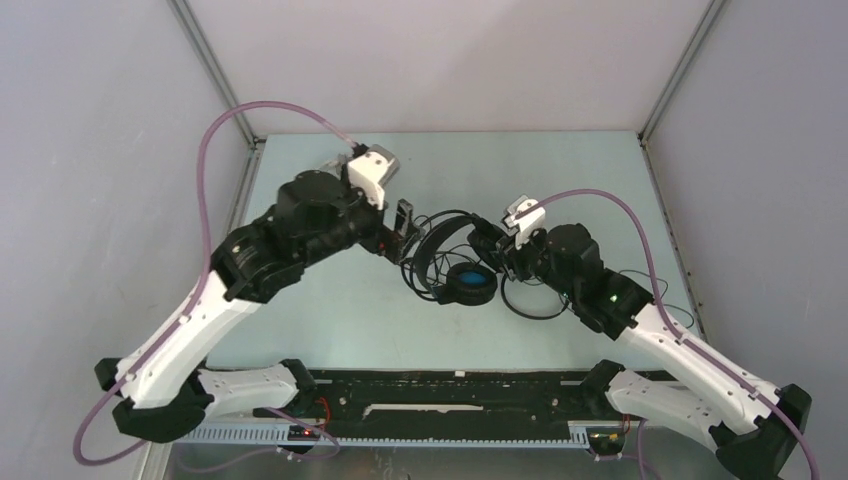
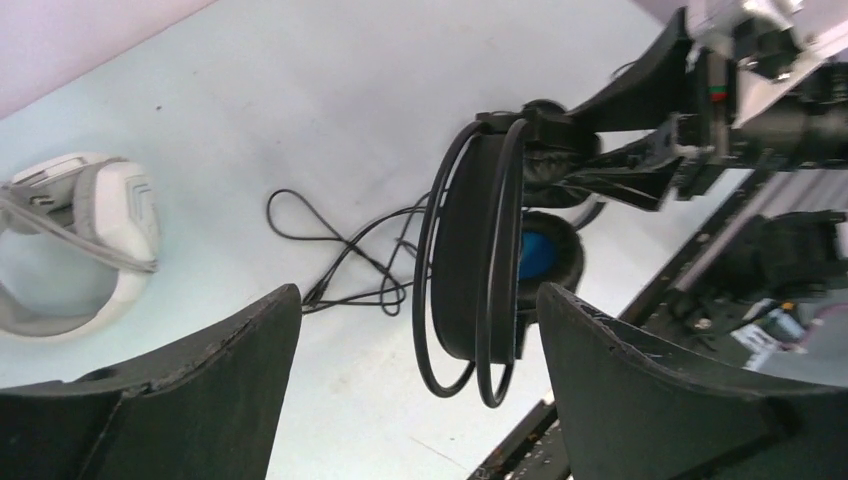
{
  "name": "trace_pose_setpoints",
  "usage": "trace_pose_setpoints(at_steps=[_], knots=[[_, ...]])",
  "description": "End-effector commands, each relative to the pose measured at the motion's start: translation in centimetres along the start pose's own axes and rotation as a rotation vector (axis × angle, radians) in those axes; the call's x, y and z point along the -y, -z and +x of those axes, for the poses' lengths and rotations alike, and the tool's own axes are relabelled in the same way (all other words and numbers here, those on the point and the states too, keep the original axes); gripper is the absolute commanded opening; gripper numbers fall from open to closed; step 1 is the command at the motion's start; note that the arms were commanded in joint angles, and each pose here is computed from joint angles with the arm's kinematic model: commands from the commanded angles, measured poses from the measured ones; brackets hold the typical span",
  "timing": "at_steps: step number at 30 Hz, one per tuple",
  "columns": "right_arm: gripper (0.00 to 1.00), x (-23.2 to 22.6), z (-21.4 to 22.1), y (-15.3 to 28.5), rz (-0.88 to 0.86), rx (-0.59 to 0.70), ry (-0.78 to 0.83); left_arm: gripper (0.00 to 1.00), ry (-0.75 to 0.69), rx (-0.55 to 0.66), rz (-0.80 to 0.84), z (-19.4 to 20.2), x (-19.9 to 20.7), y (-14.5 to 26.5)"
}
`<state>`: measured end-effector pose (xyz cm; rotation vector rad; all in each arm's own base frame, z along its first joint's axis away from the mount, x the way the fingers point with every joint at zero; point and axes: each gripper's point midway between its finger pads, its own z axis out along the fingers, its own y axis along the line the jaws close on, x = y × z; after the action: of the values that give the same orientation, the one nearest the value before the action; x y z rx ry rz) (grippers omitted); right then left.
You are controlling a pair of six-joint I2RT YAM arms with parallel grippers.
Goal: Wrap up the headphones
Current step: Wrap the headphones cable around the headphones.
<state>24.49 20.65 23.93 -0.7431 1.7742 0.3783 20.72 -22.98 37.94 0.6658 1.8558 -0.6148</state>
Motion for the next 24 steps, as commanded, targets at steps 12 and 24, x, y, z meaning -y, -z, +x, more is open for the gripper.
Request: trace_pose_setpoints(at_steps=[12, 24], knots=[[0.21, 0.8, -3.7, 0.5, 0.064, 0.08, -0.184, 0.99, -0.163, -0.106, -0.32, 1.4, -0.5, -4.2], [0.21, 0.5, -3.0, -0.4, 0.055, 0.05, -0.206, 1.0, -0.201, -0.153, -0.381, 2.6, 1.1, -5.9]])
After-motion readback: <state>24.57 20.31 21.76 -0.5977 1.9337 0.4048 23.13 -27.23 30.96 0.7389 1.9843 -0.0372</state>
